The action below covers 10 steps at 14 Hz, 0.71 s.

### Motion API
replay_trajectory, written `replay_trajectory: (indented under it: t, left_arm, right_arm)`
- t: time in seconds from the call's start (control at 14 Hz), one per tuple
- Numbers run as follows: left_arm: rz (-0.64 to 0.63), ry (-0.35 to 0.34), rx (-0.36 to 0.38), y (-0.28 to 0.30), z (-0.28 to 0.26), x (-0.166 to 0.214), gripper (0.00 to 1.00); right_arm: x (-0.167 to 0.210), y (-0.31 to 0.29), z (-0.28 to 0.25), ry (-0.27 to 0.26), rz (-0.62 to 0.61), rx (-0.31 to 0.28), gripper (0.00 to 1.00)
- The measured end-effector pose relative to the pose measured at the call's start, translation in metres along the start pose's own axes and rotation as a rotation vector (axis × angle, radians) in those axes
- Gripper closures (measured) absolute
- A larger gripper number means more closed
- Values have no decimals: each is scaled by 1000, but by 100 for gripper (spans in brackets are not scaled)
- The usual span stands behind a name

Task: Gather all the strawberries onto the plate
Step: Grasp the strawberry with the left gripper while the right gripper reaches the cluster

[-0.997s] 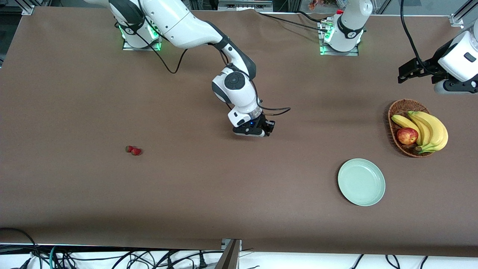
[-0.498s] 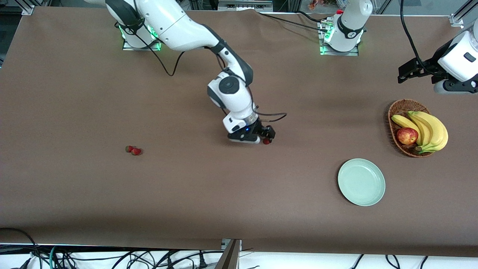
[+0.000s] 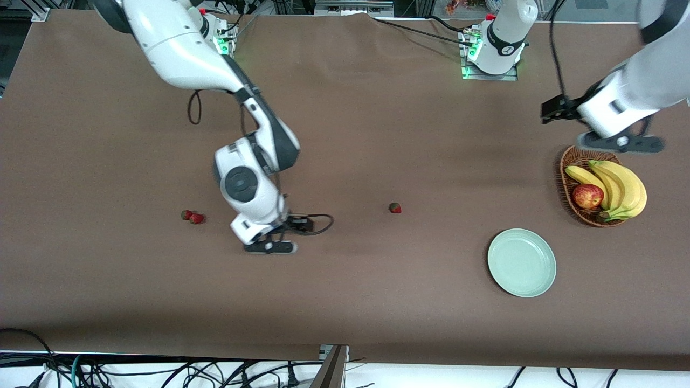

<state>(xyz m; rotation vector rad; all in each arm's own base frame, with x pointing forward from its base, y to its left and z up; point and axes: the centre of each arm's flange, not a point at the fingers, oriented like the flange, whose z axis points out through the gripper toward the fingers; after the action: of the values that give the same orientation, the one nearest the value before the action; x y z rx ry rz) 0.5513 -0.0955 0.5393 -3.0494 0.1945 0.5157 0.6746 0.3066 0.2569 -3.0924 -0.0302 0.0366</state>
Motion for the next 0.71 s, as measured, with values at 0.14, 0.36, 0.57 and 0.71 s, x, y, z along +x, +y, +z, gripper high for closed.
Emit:
replay_trajectory:
  t: [0.14, 0.36, 0.57, 0.71]
  left_arm:
    - [41, -35, 12, 30, 36, 33, 0]
    - [-3, -16, -20, 79, 94, 87, 0]
    - [-152, 21, -51, 144, 156, 127, 0]
    - [-204, 74, -61, 187, 185, 141, 0]
  right_arm:
    - [11, 62, -2, -83, -73, -63, 0]
    - [19, 136, 11, -143, -181, -136, 0]
    - [13, 168, 28, -182, -263, -157, 0]
    - [12, 176, 36, -174, -353, -154, 0]
